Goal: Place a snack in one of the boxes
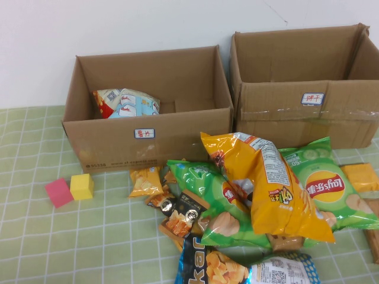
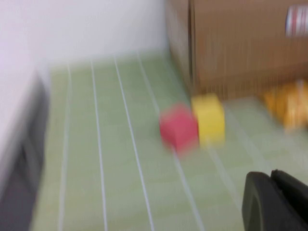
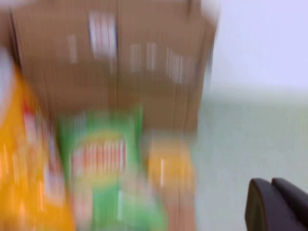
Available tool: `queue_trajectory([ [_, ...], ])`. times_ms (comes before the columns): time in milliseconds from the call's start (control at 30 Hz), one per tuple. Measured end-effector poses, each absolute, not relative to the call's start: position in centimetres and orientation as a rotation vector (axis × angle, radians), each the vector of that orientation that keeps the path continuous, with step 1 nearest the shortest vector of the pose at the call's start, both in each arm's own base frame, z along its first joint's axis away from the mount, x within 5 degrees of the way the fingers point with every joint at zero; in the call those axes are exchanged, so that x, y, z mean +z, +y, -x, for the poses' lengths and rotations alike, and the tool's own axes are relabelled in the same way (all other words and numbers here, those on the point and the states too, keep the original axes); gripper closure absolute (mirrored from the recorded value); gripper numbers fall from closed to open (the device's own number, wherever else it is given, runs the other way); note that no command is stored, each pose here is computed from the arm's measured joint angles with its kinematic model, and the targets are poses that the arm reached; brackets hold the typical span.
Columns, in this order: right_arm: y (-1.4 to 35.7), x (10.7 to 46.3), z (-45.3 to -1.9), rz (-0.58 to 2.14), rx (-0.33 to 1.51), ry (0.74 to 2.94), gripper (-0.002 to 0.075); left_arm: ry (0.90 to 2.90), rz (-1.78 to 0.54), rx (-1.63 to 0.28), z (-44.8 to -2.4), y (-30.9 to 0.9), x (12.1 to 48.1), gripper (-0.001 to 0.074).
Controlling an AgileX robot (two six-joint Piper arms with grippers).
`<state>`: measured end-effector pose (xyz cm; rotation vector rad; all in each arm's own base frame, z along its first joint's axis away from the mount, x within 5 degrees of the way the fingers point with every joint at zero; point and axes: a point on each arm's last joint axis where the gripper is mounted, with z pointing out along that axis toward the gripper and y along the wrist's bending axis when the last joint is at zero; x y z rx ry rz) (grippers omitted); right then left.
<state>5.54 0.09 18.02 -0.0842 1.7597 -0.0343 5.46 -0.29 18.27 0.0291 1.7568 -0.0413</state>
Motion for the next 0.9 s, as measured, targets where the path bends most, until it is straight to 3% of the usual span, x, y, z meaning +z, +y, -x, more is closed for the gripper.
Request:
queue_trajectory([
  [433,0.3,26.6,-2.6,0.035,0.040,0.723,0.0728,0.874,0.002,-0.015,-3.5,0.1,25.8,0.0737],
  [667,-0.3,27.0,-2.0,-0.070,0.160,0.641,0.0728,0.610,0.029,-0.018,-1.8,0.3,27.4,0.0736],
  [900,-1.1,26.4,-2.7,-0.203,0.220,0.722,0.0728,0.598,0.076,-0.043,-1.6,0.7,27.6,0.0736],
])
